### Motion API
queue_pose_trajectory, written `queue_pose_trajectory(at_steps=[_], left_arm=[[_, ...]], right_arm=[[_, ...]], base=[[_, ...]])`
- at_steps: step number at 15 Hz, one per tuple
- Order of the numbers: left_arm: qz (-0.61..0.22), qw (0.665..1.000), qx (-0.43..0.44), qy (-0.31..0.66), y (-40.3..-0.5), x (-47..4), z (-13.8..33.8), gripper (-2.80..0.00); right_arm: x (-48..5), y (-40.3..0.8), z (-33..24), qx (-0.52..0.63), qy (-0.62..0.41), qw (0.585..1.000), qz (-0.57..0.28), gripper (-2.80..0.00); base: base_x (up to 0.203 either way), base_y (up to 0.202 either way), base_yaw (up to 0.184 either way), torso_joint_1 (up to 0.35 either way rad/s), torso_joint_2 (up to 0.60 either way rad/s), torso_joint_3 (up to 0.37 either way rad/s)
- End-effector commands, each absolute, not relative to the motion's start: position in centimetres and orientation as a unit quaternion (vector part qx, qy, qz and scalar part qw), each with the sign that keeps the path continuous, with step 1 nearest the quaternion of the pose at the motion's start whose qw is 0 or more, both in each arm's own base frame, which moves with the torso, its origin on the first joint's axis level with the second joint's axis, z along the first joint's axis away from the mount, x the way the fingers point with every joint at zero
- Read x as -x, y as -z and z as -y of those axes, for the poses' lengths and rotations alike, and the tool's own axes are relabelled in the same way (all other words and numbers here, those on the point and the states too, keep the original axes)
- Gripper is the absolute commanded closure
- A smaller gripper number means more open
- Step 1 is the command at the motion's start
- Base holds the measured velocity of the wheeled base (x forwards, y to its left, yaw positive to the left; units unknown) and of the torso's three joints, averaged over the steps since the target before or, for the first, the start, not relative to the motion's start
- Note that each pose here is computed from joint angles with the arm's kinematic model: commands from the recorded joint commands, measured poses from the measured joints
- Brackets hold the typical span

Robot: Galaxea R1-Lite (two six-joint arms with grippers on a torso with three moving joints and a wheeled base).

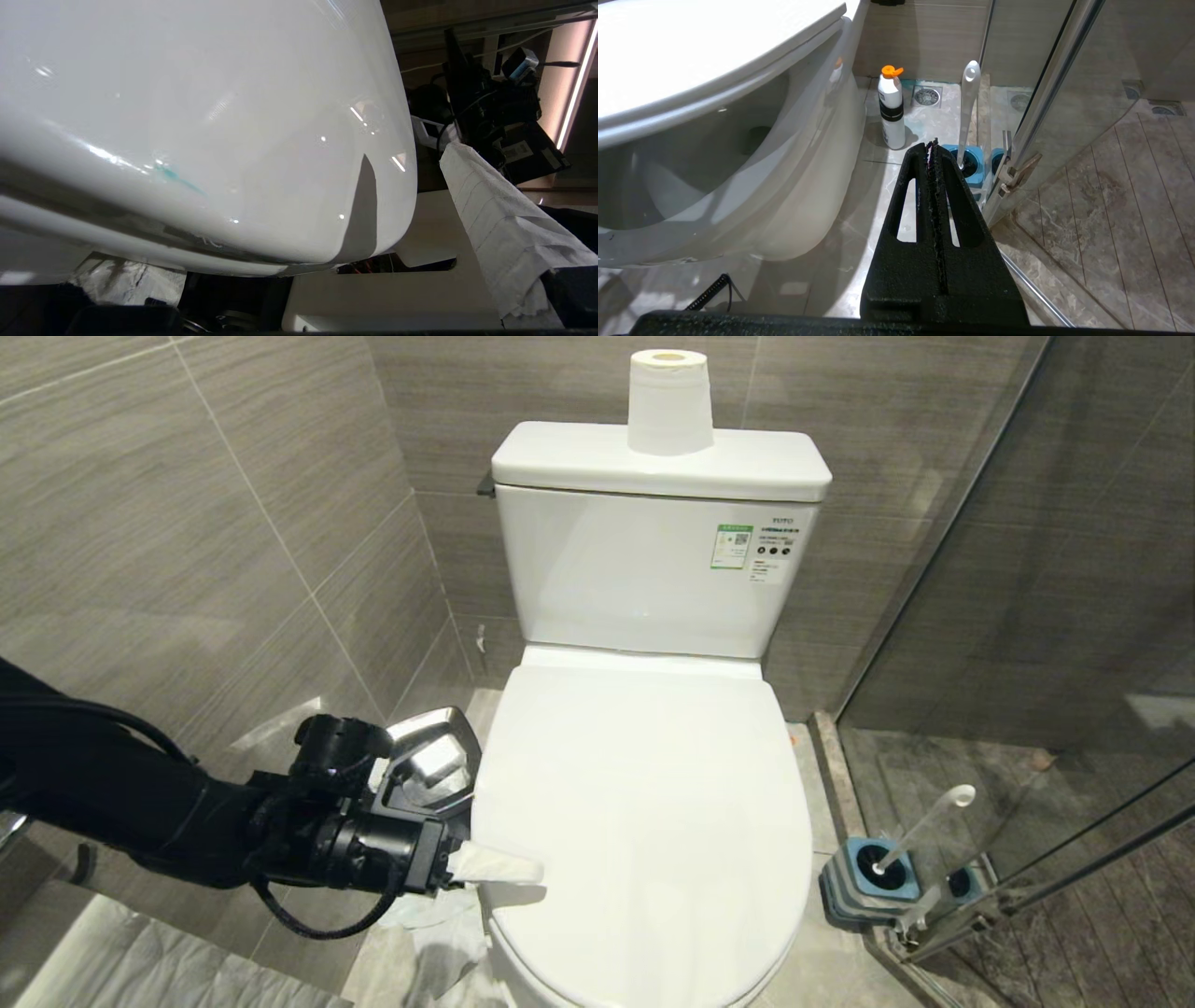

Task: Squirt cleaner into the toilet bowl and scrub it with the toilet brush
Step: Use the left hand to lift the toilet lid slightly

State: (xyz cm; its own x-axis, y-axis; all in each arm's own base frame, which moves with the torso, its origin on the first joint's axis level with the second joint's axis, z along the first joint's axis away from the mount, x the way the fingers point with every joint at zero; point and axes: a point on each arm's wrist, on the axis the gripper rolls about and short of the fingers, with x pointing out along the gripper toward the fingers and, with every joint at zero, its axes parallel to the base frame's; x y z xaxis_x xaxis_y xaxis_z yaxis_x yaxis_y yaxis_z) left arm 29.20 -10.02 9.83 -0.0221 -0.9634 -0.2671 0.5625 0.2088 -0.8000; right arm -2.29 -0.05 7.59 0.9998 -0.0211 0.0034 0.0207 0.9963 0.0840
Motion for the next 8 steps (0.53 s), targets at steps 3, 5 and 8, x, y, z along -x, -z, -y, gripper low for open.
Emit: queue_pose_trajectory(at_steps=[3, 5, 8], left_arm=[[-0.394, 0.666, 0.239, 0.587, -12.3, -28.6, 9.7, -2.80], [-0.393, 0.666, 0.244, 0.585, -13.1, -28.3, 9.7, -2.80], [-0.388, 0.667, 0.244, 0.588, -13.8, -28.1, 9.8, -2.80]], right_arm=[[2.3, -7.6, 0.0, -0.042, 0.011, 0.999, 0.002, 0.00], [2.3, -7.6, 0.0, -0.042, 0.011, 0.999, 0.003, 0.00], [2.3, -7.6, 0.0, -0.042, 0.011, 0.999, 0.002, 0.00]], base=[[0.000, 0.000, 0.000, 0.000, 0.00, 0.000], [0.000, 0.000, 0.000, 0.000, 0.00, 0.000], [0.000, 0.000, 0.000, 0.000, 0.00, 0.000]])
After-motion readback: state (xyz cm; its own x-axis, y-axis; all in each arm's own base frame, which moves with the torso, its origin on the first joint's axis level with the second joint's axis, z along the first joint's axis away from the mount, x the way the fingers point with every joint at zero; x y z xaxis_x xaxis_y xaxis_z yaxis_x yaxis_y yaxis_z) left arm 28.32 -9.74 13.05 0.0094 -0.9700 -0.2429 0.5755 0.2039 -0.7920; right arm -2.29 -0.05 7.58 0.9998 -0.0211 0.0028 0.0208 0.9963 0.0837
